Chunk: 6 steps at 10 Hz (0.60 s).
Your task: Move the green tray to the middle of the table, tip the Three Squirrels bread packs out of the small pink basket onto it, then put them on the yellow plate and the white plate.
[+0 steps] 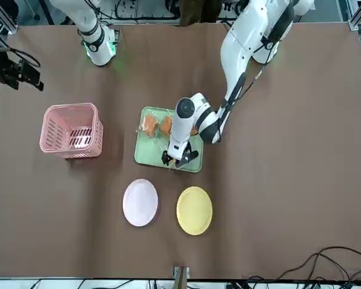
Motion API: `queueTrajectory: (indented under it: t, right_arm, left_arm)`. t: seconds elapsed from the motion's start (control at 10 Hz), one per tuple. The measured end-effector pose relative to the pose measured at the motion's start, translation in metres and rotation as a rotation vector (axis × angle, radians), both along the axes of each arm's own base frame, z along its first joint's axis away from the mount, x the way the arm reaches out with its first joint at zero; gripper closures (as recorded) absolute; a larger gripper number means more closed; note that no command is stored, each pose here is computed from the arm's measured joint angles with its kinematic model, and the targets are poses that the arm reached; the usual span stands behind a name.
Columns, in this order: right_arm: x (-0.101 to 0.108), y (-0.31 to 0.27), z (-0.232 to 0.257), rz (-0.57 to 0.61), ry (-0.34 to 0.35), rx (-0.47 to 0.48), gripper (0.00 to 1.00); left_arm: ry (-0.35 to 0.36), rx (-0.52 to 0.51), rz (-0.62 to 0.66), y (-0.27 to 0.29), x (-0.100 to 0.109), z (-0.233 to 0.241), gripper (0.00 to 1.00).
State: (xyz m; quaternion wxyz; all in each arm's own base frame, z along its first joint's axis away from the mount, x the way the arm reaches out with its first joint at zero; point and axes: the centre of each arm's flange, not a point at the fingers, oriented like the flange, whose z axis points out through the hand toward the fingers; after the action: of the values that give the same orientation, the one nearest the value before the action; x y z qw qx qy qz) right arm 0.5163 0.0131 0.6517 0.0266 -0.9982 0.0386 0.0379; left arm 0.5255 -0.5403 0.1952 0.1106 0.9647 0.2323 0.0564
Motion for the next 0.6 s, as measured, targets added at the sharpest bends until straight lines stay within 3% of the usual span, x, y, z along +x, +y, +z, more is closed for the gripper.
queueTrajectory:
  t: [0.3, 0.6]
  right_arm:
    - [-0.002, -0.001, 0.006, -0.001, 0.001, 0.0, 0.02]
    - [-0.018, -0.006, 0.043, -0.007, 0.003, 0.0, 0.02]
  left_arm:
    - [0.027, 0.089, -0.044, 0.012, 0.006, -0.003, 0.0]
    - [0.089, 0.205, -0.11, 0.035, 0.015, -0.004, 0.0]
